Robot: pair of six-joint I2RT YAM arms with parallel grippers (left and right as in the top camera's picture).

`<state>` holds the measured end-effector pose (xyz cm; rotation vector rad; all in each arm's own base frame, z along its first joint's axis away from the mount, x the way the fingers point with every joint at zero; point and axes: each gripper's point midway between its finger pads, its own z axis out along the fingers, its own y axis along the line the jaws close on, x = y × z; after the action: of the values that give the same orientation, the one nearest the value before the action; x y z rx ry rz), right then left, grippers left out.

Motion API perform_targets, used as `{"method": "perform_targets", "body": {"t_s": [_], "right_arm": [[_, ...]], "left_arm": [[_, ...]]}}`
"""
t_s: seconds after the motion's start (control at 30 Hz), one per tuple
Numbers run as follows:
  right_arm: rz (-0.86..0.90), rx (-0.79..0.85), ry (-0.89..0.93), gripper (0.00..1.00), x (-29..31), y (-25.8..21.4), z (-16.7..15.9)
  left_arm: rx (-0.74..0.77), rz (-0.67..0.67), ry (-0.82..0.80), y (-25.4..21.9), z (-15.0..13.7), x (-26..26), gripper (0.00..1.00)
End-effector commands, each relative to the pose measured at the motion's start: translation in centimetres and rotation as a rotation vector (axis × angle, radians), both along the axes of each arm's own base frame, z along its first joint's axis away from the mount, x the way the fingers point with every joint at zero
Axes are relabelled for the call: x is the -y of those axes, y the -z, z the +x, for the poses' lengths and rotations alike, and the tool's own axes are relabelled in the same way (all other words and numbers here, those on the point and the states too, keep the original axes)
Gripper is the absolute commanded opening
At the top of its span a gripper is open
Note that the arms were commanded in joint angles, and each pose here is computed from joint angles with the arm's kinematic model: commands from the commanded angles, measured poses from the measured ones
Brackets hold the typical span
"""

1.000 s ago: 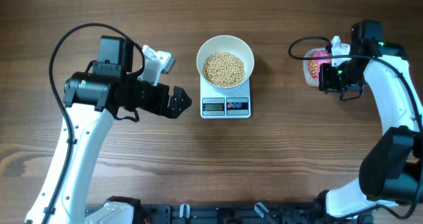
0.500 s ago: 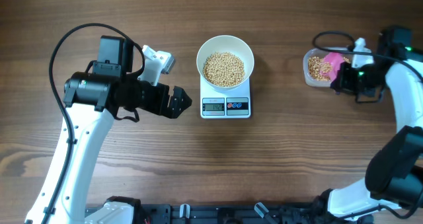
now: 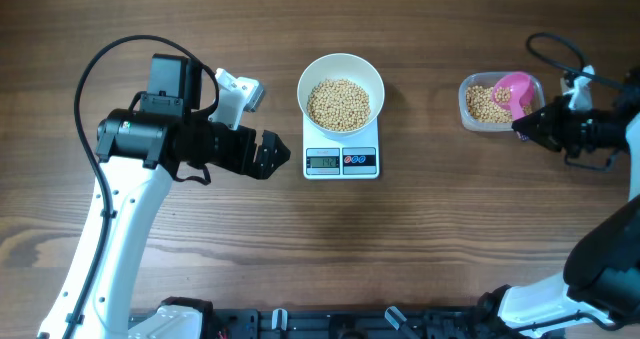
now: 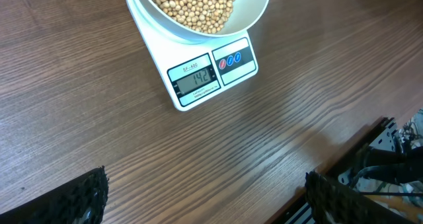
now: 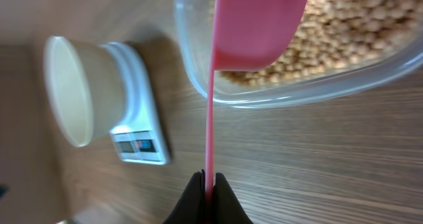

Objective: Scoop item into bowl and weigh 150g on scale
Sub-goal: 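Scoop soybeans again from the tub with the right gripper, then carry the filled scoop leftward over the white bowl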

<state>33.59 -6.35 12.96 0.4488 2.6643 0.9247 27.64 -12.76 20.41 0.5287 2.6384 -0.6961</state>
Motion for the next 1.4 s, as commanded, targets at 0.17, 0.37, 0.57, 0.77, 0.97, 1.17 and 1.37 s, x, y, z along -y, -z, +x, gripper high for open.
{"method": "perform_targets", "body": {"t_s": [0.17,0.37,0.57,0.77,0.97,1.17,1.37], "right_arm": [[0.249,0.169,-0.071,0.04,-2.8,-3.5,0.2],[0.311,0.241,-0.099,0.04,-4.4,-5.8,0.6],[0.262,0.292,-0.238,0.04,-8.6,-8.2,1.4],[0.143,0.336,-0.419,0.04,-14.7,-10.1,2.7],[-0.066,0.357,-0.534,0.04,-19.0,-10.0,3.5],[-0.386,0.337,-0.639,0.04,-21.3,-7.3,3.3],[-0.634,0.395,-0.745,0.04,-23.1,-6.5,3.3]], "left_arm": [[0.029,-0.016,0.028,-0.8,-0.2,0.4,1.00],[0.029,-0.016,0.028,-0.8,-0.2,0.4,1.00],[0.029,-0.016,0.028,-0.8,-0.2,0.4,1.00],[0.029,-0.016,0.028,-0.8,-0.2,0.4,1.00],[0.029,-0.016,0.028,-0.8,-0.2,0.4,1.00],[0.029,-0.016,0.028,-0.8,-0.2,0.4,1.00],[0.029,-0.016,0.028,-0.8,-0.2,0.4,1.00]]}}
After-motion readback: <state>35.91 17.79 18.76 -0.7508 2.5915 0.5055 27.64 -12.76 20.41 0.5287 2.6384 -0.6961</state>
